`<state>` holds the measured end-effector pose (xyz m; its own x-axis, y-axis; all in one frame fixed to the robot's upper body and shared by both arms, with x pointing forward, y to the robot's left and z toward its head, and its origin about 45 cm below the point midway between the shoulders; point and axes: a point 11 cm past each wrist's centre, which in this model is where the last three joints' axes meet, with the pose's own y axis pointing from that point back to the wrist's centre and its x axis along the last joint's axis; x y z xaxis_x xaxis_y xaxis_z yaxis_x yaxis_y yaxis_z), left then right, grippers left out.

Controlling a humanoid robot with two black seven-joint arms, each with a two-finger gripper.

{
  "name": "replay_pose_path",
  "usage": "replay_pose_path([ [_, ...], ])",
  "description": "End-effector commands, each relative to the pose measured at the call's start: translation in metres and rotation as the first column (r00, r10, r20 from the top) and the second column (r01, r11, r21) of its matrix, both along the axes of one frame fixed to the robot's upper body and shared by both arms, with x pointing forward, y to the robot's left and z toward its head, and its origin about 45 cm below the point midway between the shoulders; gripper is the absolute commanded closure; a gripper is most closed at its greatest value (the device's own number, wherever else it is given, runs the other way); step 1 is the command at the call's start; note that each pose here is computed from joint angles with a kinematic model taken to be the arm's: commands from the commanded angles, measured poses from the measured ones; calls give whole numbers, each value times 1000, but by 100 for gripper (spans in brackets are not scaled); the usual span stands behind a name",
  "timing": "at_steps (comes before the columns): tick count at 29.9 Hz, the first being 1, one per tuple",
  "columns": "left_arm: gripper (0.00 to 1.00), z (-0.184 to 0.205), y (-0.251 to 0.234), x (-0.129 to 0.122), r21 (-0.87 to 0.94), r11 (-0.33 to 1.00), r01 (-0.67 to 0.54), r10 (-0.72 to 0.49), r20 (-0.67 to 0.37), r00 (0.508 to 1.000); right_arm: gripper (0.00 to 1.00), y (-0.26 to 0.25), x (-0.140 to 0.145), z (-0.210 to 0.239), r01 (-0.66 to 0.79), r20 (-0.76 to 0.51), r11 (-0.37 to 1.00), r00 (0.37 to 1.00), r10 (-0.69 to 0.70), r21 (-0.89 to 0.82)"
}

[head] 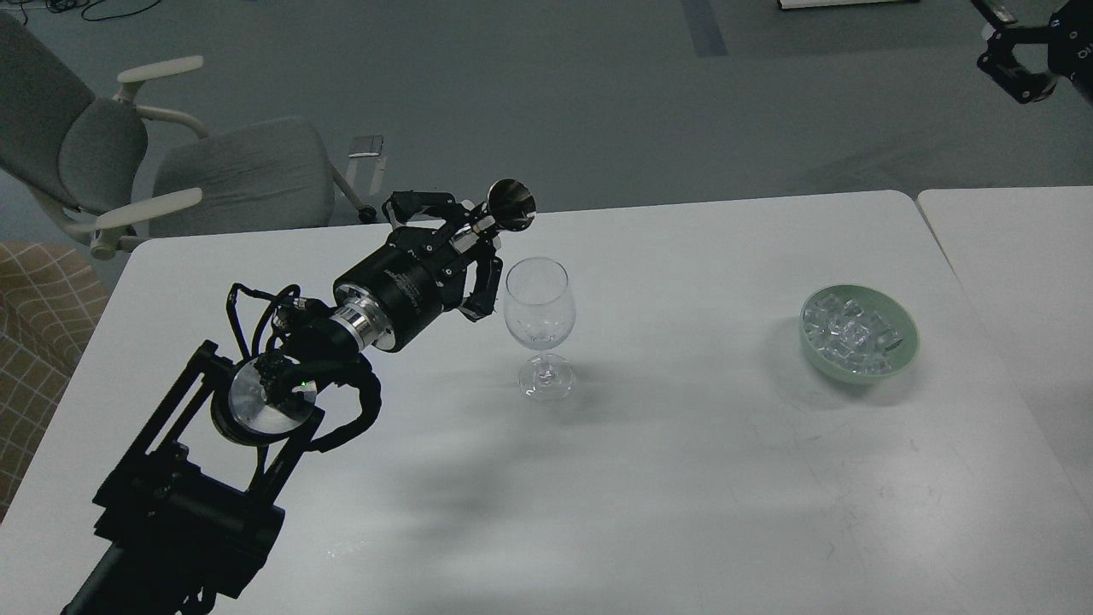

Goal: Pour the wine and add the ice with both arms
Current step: 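Hold the jigger with the left gripper just above the wine glass rim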

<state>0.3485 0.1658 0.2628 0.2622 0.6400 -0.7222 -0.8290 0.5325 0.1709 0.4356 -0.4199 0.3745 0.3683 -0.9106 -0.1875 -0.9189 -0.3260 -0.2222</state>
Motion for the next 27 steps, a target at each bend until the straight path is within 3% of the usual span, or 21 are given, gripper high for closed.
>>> replay_pose_path([
  [1, 100, -1, 0, -1, 21, 1000, 5, -6, 18, 1000, 0, 0, 0, 0, 0, 0, 1000, 1000, 0, 0],
  [27, 100, -5, 2, -1, 144, 990, 8, -21, 89, 996, 0, 0, 0, 1, 1, 4, 1000, 1000, -1, 2],
])
